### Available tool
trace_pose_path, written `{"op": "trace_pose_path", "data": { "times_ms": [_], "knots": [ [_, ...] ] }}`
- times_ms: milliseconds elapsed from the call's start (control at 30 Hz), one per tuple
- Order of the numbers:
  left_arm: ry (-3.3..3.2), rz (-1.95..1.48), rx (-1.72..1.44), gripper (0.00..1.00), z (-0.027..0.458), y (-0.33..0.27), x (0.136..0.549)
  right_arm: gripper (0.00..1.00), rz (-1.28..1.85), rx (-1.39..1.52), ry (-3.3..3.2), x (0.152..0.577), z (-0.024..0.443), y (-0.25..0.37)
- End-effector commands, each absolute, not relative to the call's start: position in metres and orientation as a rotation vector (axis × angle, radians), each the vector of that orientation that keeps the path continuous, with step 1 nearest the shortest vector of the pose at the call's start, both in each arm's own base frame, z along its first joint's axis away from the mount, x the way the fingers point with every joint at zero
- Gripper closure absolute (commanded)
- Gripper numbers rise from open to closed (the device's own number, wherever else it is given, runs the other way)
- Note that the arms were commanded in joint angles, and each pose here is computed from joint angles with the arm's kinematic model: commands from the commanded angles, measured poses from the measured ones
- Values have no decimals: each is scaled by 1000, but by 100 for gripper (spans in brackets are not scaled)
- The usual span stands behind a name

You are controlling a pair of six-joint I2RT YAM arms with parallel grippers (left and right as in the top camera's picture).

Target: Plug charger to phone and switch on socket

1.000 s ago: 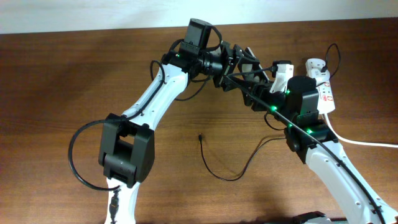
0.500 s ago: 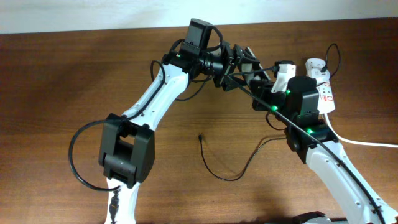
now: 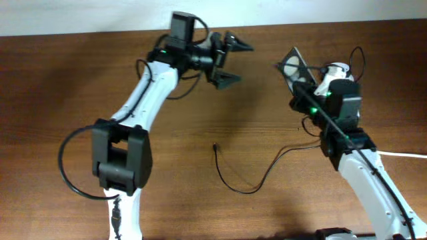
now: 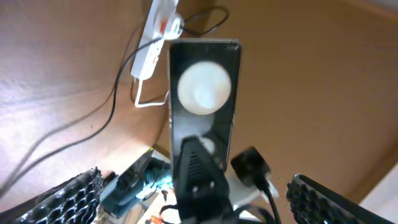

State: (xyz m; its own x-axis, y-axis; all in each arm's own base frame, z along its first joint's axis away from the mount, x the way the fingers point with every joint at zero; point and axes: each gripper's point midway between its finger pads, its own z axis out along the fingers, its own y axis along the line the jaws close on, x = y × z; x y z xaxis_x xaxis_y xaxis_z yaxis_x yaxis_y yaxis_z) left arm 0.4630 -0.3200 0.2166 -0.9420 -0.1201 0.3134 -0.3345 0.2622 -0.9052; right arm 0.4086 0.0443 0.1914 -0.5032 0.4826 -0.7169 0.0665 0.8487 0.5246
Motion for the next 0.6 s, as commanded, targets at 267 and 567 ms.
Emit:
{"op": "trace_pose_path", "data": {
  "times_ms": [267, 567],
  "knots": [
    [-2533, 1801, 390, 1, 213, -306, 487, 96, 1493, 1024, 1932, 394, 235, 103],
    [-2724, 1960, 254, 1, 233, -355, 500, 96, 1668, 1205, 1829, 397, 251, 107]
  ]
}}
